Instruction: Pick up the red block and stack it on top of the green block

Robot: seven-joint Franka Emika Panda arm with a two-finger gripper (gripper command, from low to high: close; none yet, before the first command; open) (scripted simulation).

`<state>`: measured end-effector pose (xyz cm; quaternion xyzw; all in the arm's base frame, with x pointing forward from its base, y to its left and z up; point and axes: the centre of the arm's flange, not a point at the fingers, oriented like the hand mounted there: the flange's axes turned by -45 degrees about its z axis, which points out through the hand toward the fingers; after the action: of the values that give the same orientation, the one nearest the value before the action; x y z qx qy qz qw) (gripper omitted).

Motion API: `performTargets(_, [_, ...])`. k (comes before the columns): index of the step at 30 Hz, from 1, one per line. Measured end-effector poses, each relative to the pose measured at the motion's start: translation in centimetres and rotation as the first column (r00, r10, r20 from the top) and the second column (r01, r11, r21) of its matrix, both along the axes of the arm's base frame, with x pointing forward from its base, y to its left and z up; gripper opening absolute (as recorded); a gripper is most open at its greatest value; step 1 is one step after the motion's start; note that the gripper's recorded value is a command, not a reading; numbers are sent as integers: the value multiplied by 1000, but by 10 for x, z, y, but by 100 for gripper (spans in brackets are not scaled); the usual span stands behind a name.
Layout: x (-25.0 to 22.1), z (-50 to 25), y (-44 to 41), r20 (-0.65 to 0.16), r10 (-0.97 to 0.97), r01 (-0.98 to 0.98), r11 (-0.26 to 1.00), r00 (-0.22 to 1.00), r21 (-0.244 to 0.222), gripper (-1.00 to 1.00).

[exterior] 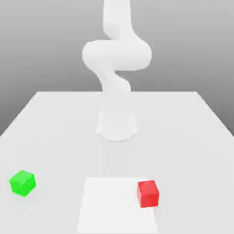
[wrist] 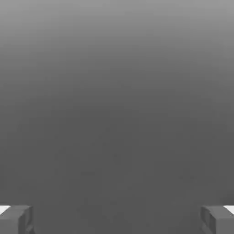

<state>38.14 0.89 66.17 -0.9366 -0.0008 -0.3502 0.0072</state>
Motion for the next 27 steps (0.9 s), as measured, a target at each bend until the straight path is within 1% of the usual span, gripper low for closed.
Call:
performTargets(4, [44, -89, 17, -142, 29, -29, 1000, 989, 2, 0])
performTargets(9, [69, -202, 39, -308, 59, -62, 998, 950, 2, 0])
performTargets(14, [64, -313, 59, -464, 83, -95, 996, 882, -3, 0])
performTargets(19, [32, -417, 76, -607, 99, -133, 991, 788, -11, 0])
performTargets(21, [19, -449, 78, -644, 99, -141, 990, 759, -13, 0])
performTargets(26, [16, -506, 78, -656, 97, -141, 990, 749, -14, 0])
performTargets(27, [15, -514, 78, -656, 97, -141, 990, 749, -14, -100])
